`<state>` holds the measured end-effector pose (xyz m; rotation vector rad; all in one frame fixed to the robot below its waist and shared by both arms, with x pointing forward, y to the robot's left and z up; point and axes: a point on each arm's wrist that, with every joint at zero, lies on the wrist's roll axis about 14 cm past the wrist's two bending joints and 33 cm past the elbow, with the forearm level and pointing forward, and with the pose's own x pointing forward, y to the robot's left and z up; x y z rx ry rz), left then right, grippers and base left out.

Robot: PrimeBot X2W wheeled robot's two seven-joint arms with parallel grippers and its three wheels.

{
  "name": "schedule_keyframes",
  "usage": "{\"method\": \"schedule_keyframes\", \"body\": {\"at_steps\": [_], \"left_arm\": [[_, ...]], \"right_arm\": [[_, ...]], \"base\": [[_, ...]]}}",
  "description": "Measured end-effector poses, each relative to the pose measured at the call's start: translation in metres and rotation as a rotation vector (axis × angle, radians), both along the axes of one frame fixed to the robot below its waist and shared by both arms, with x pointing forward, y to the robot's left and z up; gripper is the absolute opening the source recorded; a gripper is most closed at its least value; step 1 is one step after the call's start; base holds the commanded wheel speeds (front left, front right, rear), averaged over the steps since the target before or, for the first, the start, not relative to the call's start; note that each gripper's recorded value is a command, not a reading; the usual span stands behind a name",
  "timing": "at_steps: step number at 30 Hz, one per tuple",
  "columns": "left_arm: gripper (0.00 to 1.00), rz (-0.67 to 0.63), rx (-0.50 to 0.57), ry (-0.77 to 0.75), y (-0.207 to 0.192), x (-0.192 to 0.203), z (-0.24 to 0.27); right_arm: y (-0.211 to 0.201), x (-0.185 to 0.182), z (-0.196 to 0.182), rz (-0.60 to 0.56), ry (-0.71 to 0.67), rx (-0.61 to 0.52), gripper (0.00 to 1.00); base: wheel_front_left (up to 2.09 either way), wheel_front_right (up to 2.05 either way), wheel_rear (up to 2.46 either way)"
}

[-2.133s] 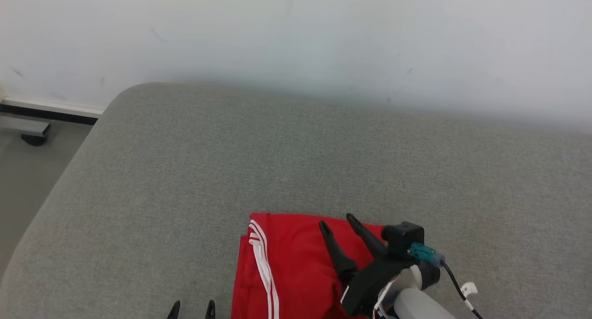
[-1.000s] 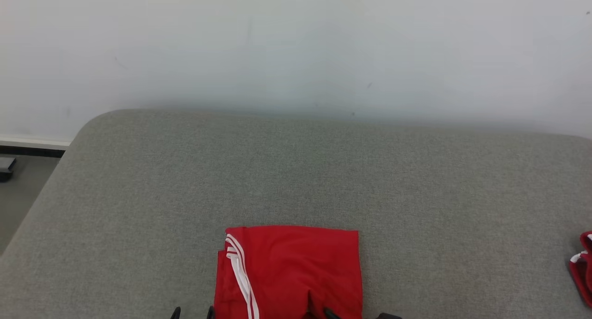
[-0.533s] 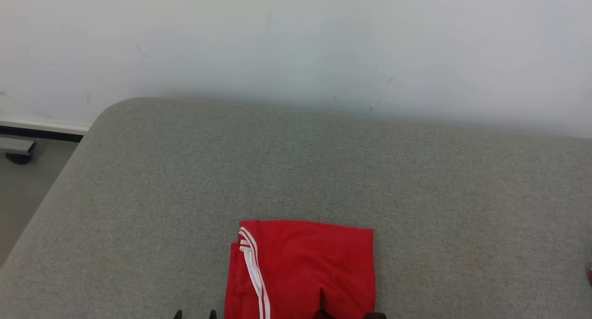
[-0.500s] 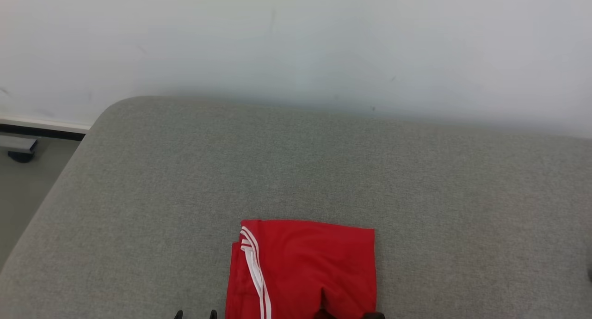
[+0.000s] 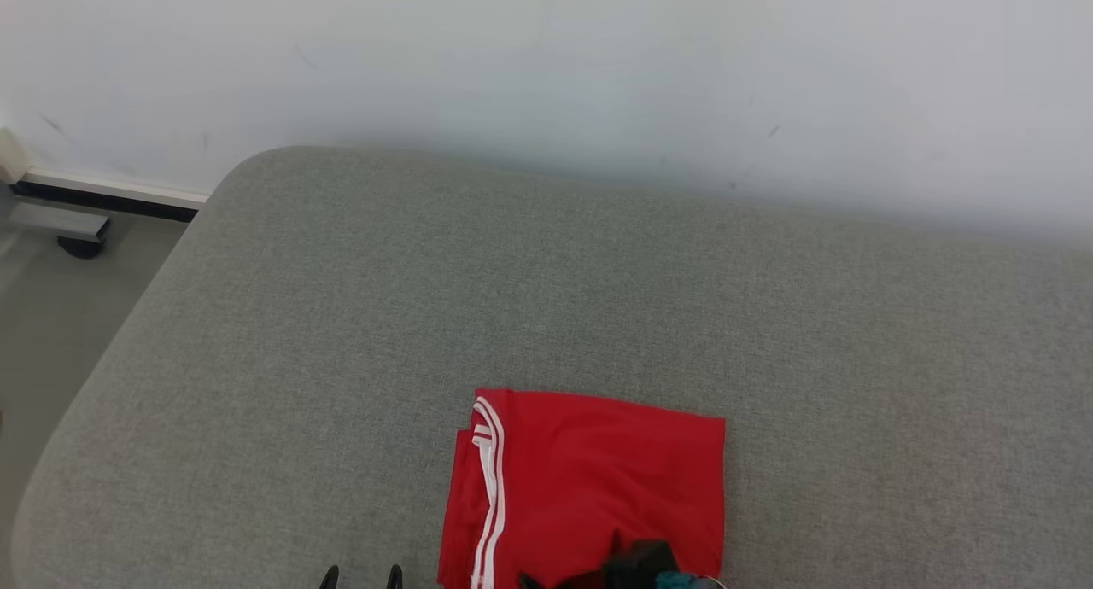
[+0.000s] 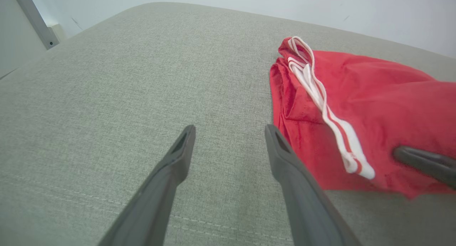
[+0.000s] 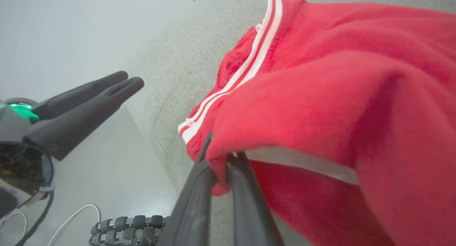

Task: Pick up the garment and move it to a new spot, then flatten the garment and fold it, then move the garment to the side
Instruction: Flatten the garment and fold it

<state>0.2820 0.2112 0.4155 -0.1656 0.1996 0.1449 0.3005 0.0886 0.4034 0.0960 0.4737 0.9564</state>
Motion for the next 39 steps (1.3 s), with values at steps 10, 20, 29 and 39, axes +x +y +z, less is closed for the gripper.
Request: {"method": "schedule_keyframes", "body": {"at_steps": [10, 20, 29, 39], "left_arm": [[1.0, 0.007, 0.0, 0.006, 0.001, -0.003, -0.002], [1.0, 0.023, 0.007, 0.001, 0.007, 0.0, 0.0], [1.0, -0.003, 0.017, -0.026, 0.003, 0.012, 0.008], [1.0, -0.022, 0.023, -0.047, 0.0, 0.02, 0.014]], "right_arm": [[0.042, -0.01, 0.033, 0.093, 0.072, 0.127, 1.0], [0.048, -0.027, 0.034, 0.134, 0.125, 0.139, 1.0], [0.05, -0.027, 0.062, 0.108, 0.105, 0.241, 1.0], [0.034, 0.002, 0.113, -0.009, 0.028, 0.441, 1.0]], "base": [[0.0, 0.0, 0.0], [0.0, 0.0, 0.0], [0.0, 0.0, 0.0], [0.0, 0.0, 0.0]]}}
